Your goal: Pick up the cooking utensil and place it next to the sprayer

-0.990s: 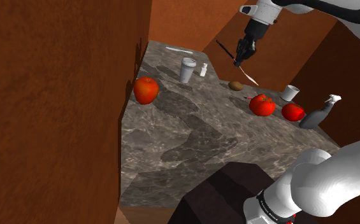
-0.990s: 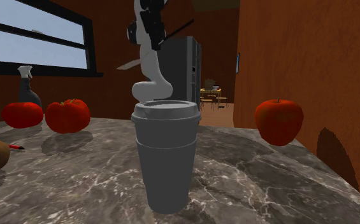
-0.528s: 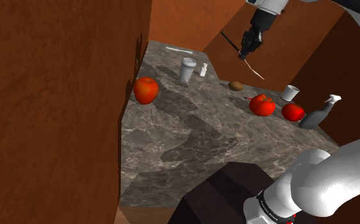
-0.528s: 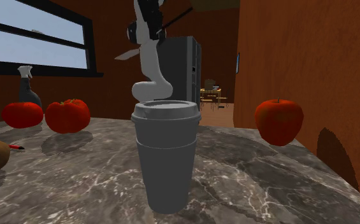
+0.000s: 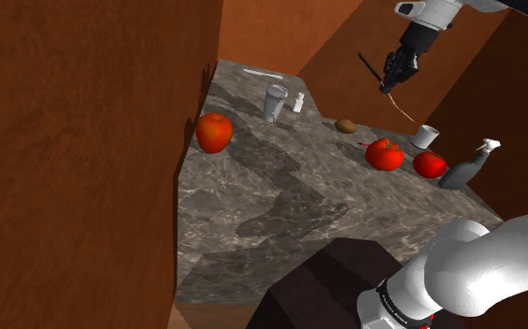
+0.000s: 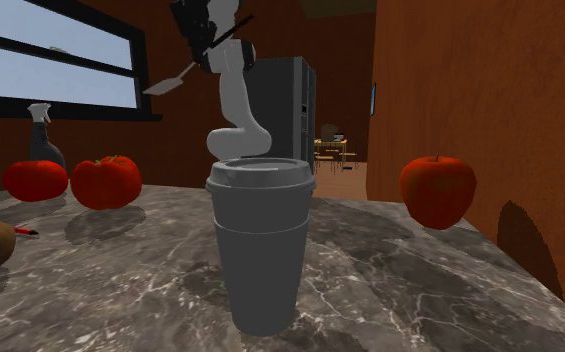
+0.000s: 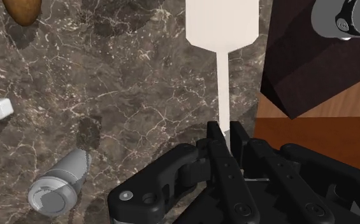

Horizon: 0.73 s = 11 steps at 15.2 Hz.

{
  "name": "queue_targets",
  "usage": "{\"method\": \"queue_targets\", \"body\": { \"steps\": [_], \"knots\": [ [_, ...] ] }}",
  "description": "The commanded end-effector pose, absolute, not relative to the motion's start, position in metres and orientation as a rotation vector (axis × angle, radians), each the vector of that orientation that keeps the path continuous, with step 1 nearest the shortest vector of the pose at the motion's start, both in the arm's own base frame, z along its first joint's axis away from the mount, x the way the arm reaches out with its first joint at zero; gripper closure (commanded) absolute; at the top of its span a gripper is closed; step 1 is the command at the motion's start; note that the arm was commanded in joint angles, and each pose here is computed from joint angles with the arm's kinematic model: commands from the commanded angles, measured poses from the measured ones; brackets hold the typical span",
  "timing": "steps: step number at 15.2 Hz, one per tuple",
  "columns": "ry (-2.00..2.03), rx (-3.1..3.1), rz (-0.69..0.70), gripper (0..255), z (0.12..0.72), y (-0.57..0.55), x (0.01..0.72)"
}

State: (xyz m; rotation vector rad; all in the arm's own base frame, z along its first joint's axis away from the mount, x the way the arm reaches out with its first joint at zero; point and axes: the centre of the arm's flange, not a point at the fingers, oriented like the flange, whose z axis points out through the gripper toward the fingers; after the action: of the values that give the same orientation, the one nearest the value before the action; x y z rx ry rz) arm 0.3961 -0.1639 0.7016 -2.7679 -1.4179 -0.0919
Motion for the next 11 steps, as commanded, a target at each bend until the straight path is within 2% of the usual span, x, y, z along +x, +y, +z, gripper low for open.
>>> {"method": "queue_targets", "body": {
  "steps": [1, 11],
  "knots": [
    [-1.419, -2.767, -0.092, 255, 0.701, -0.185, 0.378],
    [-1.419, -2.767, -0.092, 255, 0.701, -0.291, 0.299]
  ]
}}
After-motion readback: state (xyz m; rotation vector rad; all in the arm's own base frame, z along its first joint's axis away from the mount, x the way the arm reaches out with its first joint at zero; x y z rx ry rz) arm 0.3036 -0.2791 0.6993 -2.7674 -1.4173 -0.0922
